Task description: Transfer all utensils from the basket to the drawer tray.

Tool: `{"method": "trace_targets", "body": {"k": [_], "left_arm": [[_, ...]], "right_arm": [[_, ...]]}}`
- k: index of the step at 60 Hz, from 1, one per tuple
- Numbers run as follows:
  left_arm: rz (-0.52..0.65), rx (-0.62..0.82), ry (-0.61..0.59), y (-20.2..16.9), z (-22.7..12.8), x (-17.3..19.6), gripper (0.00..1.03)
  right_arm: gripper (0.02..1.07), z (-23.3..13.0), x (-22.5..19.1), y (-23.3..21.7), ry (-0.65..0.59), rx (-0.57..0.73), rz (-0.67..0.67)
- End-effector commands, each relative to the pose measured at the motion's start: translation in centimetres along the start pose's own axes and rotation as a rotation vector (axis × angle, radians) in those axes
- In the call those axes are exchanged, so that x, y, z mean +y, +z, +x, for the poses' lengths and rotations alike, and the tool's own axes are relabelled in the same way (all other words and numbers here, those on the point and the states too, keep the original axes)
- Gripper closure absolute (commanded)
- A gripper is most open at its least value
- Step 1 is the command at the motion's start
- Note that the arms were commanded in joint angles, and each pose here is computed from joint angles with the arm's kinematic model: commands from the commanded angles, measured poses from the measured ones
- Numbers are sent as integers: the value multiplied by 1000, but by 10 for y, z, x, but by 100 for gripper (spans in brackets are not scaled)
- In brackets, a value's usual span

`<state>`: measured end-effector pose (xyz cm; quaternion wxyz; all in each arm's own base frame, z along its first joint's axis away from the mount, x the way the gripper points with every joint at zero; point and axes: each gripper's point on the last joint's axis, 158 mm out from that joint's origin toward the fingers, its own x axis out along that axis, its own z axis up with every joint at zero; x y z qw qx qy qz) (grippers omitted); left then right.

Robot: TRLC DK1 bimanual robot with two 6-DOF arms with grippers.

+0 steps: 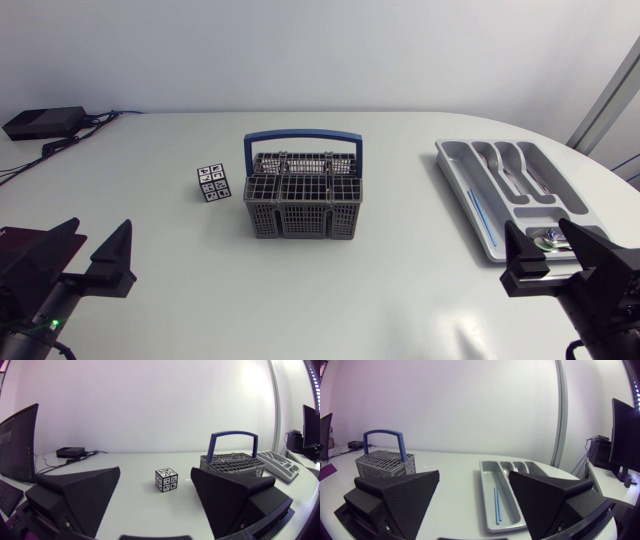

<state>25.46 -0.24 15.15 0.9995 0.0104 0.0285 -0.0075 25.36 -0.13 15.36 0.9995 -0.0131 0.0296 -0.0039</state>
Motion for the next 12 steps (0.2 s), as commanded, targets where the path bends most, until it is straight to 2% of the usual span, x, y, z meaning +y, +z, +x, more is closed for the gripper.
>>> {"method": "trace_targets", "body": {"k": [1,12], "left_arm": [[-22,40,0,-20,2,-1,5],[-22,40,0,-20,2,-1,4]], "right_arm": [[7,1,0,-4,-2,-2,26],[7,1,0,-4,-2,-2,26]]}}
